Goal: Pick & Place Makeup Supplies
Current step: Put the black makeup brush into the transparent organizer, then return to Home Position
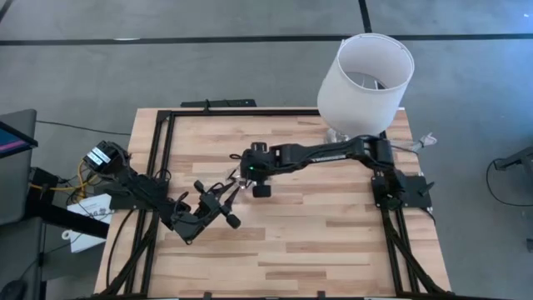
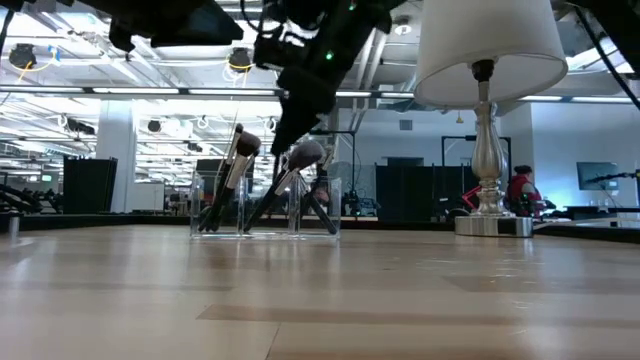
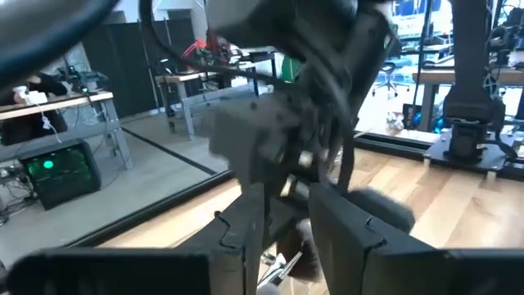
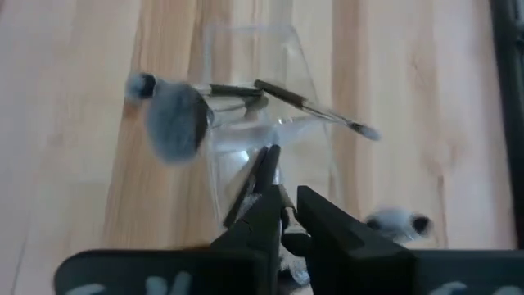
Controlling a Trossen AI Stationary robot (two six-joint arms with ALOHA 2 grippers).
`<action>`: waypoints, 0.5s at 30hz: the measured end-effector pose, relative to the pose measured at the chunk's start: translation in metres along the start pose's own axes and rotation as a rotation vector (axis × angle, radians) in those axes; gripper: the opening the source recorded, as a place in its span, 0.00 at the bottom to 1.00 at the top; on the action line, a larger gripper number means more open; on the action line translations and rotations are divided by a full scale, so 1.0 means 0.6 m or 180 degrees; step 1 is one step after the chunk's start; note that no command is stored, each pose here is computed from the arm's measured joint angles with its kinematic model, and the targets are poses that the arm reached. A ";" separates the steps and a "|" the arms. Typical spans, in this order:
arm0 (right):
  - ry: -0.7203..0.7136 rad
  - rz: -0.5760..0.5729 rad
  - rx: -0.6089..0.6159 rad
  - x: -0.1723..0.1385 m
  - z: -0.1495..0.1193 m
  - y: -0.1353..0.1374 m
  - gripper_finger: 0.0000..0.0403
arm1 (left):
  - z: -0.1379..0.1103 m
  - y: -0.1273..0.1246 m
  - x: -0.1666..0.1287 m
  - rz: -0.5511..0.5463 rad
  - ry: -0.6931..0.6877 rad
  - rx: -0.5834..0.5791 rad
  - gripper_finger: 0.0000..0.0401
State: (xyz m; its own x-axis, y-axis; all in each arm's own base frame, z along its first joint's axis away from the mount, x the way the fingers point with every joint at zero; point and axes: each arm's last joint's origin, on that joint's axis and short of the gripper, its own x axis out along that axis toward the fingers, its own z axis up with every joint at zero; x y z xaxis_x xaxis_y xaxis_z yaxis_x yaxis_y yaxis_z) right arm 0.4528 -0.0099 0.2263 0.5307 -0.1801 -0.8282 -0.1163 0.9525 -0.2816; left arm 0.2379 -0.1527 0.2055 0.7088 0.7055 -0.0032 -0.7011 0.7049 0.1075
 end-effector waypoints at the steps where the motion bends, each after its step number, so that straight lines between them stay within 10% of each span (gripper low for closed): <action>1: 0.0009 -0.0002 0.0004 0.006 -0.001 -0.001 0.10 | 0.000 0.000 -0.001 -0.0004 -0.0001 -0.0001 0.24; 15: -0.0122 -0.0244 -0.0114 -0.066 0.012 0.000 0.38 | 0.023 0.014 -0.002 0.0030 -0.0016 -0.0045 0.24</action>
State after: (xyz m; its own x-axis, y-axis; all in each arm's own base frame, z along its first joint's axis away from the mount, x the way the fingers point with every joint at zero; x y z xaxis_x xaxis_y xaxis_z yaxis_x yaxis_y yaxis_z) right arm 0.4377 -0.0010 0.2623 0.5708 -0.2420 -0.7846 -0.1035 0.9267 -0.3612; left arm 0.2325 -0.1488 0.2203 0.7024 0.7118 0.0028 -0.7089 0.6991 0.0933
